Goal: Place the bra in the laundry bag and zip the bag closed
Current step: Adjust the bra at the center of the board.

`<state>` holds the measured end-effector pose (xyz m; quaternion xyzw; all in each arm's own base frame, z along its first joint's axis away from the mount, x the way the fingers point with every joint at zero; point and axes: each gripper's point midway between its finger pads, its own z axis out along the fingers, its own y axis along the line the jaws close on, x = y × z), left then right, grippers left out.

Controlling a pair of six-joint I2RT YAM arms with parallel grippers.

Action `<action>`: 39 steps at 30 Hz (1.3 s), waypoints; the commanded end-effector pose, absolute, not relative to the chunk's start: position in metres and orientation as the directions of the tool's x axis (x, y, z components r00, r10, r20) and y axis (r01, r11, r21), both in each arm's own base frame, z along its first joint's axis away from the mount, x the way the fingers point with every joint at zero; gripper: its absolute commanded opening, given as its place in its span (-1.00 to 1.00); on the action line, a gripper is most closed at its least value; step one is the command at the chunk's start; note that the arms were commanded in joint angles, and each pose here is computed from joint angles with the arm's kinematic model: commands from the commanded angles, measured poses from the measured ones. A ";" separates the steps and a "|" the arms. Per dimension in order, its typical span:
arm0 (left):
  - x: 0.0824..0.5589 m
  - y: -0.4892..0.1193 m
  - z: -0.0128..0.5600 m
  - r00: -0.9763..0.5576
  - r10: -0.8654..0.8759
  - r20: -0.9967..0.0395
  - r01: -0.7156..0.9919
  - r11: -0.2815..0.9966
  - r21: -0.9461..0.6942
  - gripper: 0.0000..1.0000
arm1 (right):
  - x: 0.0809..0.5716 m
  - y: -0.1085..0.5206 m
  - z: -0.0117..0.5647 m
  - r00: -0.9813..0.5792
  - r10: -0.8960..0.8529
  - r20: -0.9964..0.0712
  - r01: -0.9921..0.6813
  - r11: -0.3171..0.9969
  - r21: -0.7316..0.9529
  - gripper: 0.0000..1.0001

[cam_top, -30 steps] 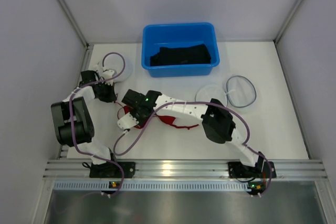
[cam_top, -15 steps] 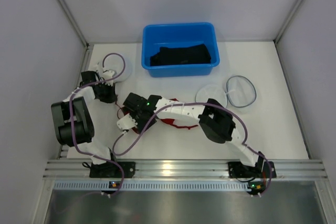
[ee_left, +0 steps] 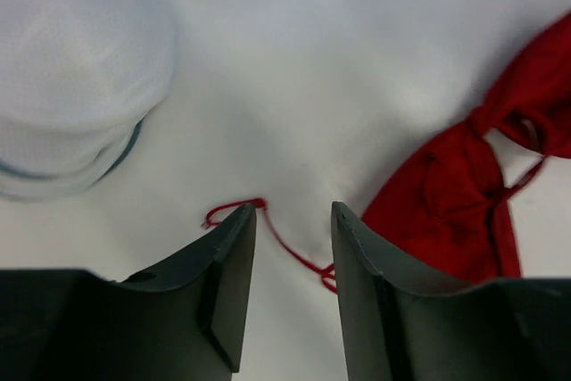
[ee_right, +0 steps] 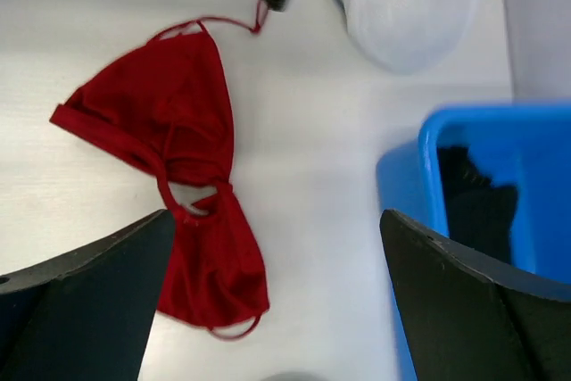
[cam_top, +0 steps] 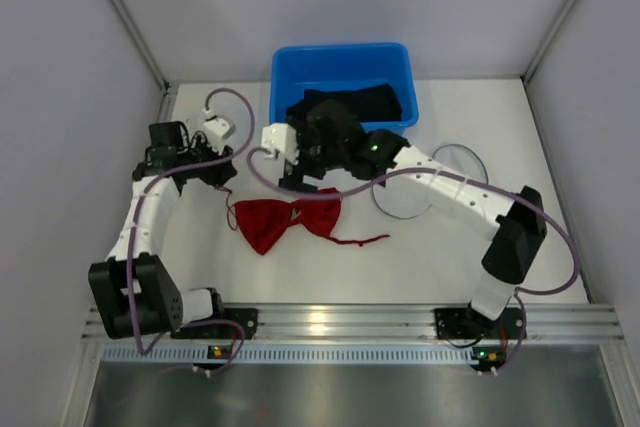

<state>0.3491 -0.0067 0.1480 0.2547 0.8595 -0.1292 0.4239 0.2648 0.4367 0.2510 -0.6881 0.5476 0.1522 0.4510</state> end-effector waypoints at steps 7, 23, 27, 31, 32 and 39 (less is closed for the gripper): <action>0.254 -0.151 0.136 -0.302 0.650 -0.698 0.905 0.426 0.006 -0.28 | 0.277 0.309 0.220 -0.351 -0.441 -0.826 -0.915 0.349 0.202 0.92; 0.246 -0.198 0.072 -0.315 0.779 -0.543 0.948 0.291 -0.132 -0.32 | 0.242 0.201 0.146 -0.526 -0.496 -0.691 -0.830 0.476 0.290 0.74; 0.254 -0.197 0.069 -0.309 0.784 -0.538 0.948 0.299 -0.108 -0.38 | 0.231 0.197 0.128 -0.541 -0.540 -0.644 -0.832 0.455 0.317 0.66; 0.257 -0.197 0.064 -0.302 0.793 -0.530 0.950 0.294 -0.103 -0.48 | 0.222 0.191 0.106 -0.552 -0.593 -0.586 -0.831 0.447 0.332 0.58; 0.256 -0.197 0.063 -0.301 0.794 -0.529 0.951 0.290 -0.106 -0.52 | 0.221 0.191 0.102 -0.551 -0.604 -0.576 -0.832 0.445 0.330 0.58; 0.250 -0.200 0.070 -0.291 0.777 -0.558 0.955 0.275 -0.114 -0.99 | 0.215 0.187 0.084 -0.525 -0.670 -0.524 -0.851 0.431 0.300 0.56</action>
